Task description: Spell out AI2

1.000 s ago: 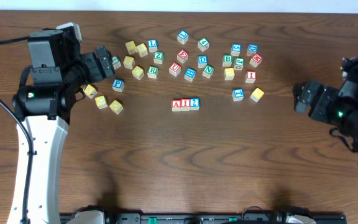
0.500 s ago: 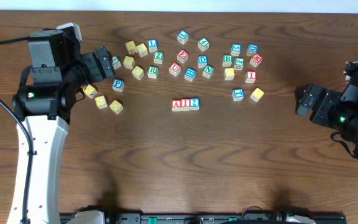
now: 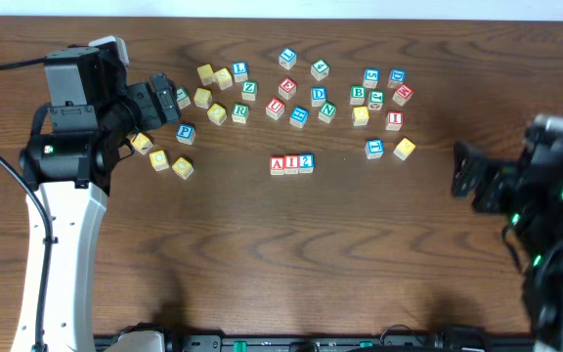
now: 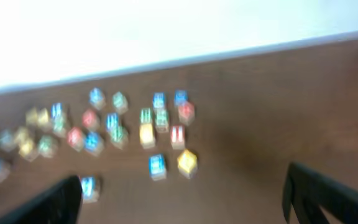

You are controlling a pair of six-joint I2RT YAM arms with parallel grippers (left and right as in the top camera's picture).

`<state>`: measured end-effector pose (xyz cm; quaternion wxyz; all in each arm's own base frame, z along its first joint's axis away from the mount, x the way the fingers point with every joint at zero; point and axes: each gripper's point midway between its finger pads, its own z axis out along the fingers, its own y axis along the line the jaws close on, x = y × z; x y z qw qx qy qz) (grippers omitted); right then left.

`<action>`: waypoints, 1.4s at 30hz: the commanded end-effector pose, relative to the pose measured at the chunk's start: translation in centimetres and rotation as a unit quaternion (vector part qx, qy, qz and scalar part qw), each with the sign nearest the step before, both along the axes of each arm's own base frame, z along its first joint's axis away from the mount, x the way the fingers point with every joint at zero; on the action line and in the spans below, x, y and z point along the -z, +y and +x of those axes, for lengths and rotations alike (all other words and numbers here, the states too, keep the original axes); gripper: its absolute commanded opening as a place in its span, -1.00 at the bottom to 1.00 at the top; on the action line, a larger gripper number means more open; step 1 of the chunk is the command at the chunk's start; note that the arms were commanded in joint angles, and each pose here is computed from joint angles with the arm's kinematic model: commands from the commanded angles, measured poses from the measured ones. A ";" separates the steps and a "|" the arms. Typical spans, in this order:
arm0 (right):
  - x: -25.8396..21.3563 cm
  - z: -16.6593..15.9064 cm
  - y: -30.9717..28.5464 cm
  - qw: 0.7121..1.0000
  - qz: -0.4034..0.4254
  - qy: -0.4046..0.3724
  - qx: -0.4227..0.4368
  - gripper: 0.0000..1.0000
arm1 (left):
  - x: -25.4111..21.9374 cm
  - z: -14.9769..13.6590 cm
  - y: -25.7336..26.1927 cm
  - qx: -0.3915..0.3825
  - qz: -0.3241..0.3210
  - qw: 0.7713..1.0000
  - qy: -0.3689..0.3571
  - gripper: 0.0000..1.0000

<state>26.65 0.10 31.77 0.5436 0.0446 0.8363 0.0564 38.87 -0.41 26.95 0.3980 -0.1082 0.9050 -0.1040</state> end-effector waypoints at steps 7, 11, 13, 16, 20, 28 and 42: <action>8.6 -1.8 -0.4 0.997 -0.035 -0.061 0.009 0.99 | -0.8 0.1 0.3 -0.003 0.005 1.000 -0.009 0.96; 11.0 -1.6 0.0 0.993 -0.037 -0.112 0.005 0.99 | -0.8 0.1 0.3 -0.003 0.005 1.000 -0.009 0.96; 12.2 -1.7 0.2 0.991 -0.037 -0.128 0.002 0.99 | -0.8 0.1 0.3 -0.003 0.005 1.000 -0.009 0.95; 13.8 -1.8 0.5 0.989 -0.036 -0.142 -0.003 0.98 | -0.8 0.1 0.3 -0.003 0.005 1.000 -0.009 0.94; 15.4 -1.8 0.6 0.988 -0.036 -0.147 -0.005 0.99 | -0.8 0.1 0.3 -0.003 0.005 1.000 -0.009 0.96; 16.4 -2.0 0.6 0.986 -0.038 -0.165 -0.005 0.99 | -0.8 0.1 0.3 -0.003 0.005 1.000 -0.009 0.95; 16.1 -2.0 0.7 0.984 -0.037 -0.172 -0.007 0.99 | -0.8 0.1 0.3 -0.003 0.005 1.000 -0.009 0.96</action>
